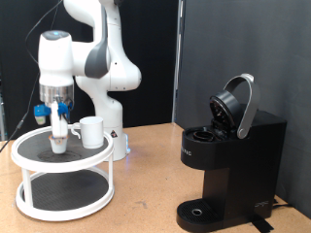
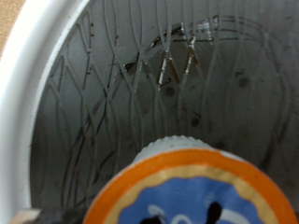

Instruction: Make a cup of coffee with the keurig machine

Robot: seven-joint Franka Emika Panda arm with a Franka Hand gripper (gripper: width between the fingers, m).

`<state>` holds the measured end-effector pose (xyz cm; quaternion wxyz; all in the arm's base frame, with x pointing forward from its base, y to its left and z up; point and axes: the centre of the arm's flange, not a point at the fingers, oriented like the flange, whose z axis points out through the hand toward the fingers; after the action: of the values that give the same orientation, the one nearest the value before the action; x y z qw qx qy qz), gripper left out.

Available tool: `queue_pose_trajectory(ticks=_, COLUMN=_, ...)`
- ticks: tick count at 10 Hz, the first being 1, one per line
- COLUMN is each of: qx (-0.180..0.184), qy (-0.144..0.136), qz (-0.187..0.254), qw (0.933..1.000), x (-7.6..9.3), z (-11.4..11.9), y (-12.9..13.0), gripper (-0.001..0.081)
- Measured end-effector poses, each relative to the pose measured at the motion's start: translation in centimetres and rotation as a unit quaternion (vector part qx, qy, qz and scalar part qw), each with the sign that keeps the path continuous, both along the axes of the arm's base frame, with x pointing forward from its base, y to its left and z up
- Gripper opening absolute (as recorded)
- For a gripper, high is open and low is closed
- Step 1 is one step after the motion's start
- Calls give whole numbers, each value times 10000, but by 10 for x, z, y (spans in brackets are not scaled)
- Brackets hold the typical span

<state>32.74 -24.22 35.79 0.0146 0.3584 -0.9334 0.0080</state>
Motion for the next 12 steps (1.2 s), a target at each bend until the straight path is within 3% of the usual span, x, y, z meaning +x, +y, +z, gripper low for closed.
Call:
queue_pose_trajectory(ticks=3, qx=198, qy=41, qz=-44, qw=9998, x=-4, z=37, y=-8, gripper=355)
queue_pose_trajectory(ticks=5, qx=297, qy=-10, qz=-50, qw=9995, x=-3, z=35, y=-6, gripper=355)
queue_pose_trajectory(ticks=6, qx=562, qy=-141, qz=-64, qw=9983, x=-1, z=38, y=-3, gripper=355)
queue_pose_trajectory(ticks=7, qx=990, qy=-377, qz=-30, qw=9944, x=5, z=47, y=2, gripper=355)
queue_pose_trajectory(ticks=9, qx=1781, qy=-953, qz=-126, qw=9793, x=20, z=72, y=16, gripper=355)
queue_pose_trajectory(ticks=11, qx=2151, qy=-1151, qz=-466, qw=9687, x=31, z=86, y=30, gripper=355)
queue_pose_trajectory(ticks=12, qx=2110, qy=-1131, qz=-407, qw=9701, x=30, z=85, y=30, gripper=355)
